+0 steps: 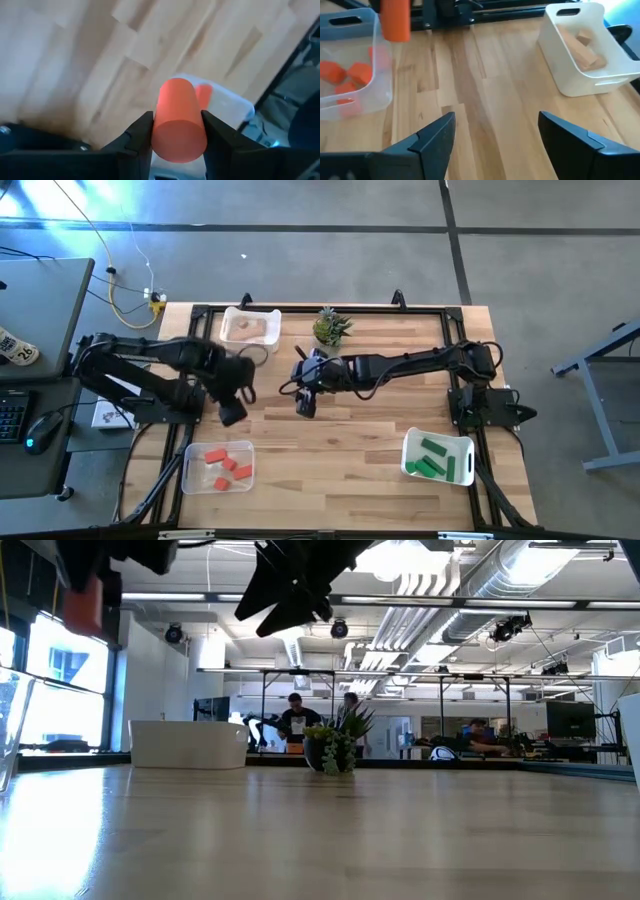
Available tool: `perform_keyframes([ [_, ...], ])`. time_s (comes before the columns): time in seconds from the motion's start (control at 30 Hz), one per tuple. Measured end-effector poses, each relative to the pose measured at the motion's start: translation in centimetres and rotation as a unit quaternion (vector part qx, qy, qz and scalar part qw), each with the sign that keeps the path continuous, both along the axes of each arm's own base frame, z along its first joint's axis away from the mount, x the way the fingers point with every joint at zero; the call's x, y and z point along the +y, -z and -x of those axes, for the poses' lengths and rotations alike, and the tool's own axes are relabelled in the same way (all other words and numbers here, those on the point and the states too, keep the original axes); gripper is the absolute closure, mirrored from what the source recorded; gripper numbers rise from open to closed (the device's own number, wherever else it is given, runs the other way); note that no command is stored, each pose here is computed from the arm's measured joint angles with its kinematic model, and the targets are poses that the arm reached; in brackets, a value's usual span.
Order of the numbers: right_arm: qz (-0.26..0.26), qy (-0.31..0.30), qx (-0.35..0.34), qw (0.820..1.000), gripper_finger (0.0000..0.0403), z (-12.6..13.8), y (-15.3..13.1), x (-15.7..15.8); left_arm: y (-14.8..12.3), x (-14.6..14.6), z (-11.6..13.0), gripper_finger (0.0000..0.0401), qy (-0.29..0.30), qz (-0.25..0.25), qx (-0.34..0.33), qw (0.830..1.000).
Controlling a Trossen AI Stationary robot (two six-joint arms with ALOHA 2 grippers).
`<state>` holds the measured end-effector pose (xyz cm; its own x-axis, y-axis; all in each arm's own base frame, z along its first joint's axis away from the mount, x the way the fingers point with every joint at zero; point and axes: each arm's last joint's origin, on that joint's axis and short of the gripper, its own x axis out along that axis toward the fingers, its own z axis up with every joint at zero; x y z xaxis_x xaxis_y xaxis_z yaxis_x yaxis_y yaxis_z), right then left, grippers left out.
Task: Sort & place blocks by color
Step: Put the orange block into the transparent bin
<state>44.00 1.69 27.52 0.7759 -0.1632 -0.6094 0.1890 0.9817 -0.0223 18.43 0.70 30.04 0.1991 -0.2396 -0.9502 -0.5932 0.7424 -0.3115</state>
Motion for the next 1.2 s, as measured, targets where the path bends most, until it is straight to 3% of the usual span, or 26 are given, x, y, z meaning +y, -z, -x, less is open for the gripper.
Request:
perform_keyframes([
  [0.37,-0.005,-0.023,0.002,1.000,0.0132,0.1,0.0,1.4,0.0,-6.8,0.9,0.0293,0.003,0.031,0.047,0.998],
  [0.63,-0.008,-0.030,0.008,0.999,0.0132,0.2,0.1,2.1,-0.3,-10.6,1.6,0.0293,-0.027,0.070,0.044,0.996],
  [0.87,-0.016,-0.035,0.006,0.999,0.0132,0.3,0.1,3.1,0.0,-12.2,2.1,0.0286,-0.059,0.061,0.054,0.995],
  [1.2,-0.016,-0.054,0.002,0.998,0.0132,0.5,0.1,4.7,1.3,-13.4,1.3,0.0283,-0.058,0.037,0.081,0.994],
])
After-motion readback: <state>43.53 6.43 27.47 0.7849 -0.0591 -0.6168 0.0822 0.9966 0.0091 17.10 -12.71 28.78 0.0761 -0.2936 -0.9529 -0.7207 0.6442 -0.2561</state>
